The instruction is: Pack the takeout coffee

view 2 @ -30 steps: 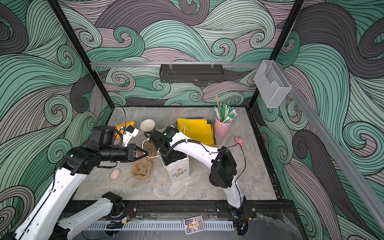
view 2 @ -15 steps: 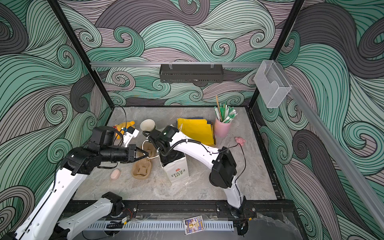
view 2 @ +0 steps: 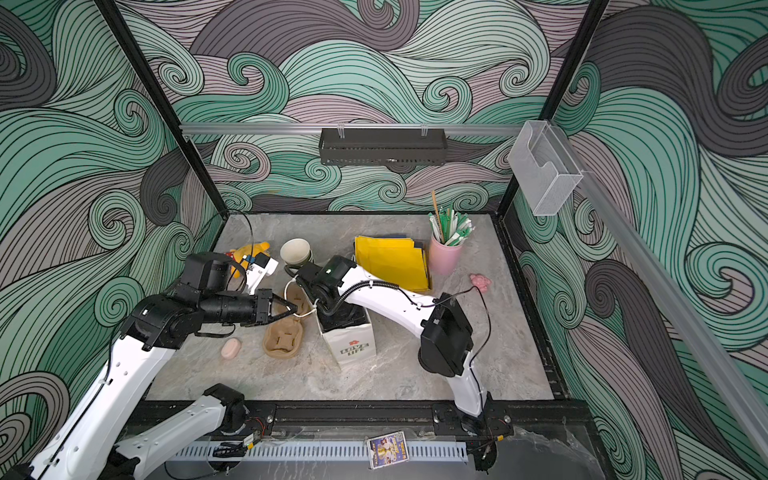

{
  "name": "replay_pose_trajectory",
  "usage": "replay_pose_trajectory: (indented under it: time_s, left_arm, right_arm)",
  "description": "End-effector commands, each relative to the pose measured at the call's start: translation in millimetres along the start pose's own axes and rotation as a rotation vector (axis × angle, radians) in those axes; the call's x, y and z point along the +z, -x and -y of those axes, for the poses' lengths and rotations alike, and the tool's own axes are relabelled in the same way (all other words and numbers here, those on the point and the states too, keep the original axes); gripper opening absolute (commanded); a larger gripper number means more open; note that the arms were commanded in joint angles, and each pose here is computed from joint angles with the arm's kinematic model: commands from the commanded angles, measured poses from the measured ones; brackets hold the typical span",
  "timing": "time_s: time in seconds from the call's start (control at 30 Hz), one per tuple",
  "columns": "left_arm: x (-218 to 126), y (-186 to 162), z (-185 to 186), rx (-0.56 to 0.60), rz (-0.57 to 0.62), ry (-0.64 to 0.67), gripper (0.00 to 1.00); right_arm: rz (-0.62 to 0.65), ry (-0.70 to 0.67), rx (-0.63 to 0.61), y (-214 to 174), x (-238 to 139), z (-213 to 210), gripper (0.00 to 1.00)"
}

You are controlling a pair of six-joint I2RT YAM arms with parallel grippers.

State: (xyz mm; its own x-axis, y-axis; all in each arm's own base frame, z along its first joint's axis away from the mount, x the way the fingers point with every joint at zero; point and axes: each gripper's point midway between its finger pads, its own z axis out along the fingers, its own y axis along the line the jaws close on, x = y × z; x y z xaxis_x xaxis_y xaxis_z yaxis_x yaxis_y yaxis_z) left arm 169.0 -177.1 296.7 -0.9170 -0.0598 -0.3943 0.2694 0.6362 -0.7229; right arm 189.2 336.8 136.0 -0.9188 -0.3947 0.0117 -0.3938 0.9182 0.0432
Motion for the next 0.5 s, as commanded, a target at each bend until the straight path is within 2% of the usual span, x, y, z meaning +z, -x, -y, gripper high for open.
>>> replay_pose_trajectory:
  time_s: [0.0,0.17,0.47]
  left_arm:
    - [-3.6,-0.9,2.3,0.029,0.005,-0.001,0.00]
    - [-4.1,-1.5,2.2,0.029,0.006,0.000,0.00]
    - [-4.6,-1.6,0.9,0.029,0.007,0.008,0.00]
  right_arm:
    - [-0.045,-0.103,0.016,-6.9,18.0,16.0,0.58]
    - [-0.043,-0.132,0.007,-8.1,6.1,21.5,0.58]
    - [-0.016,-0.094,0.010,-11.6,-21.4,18.9,0.59]
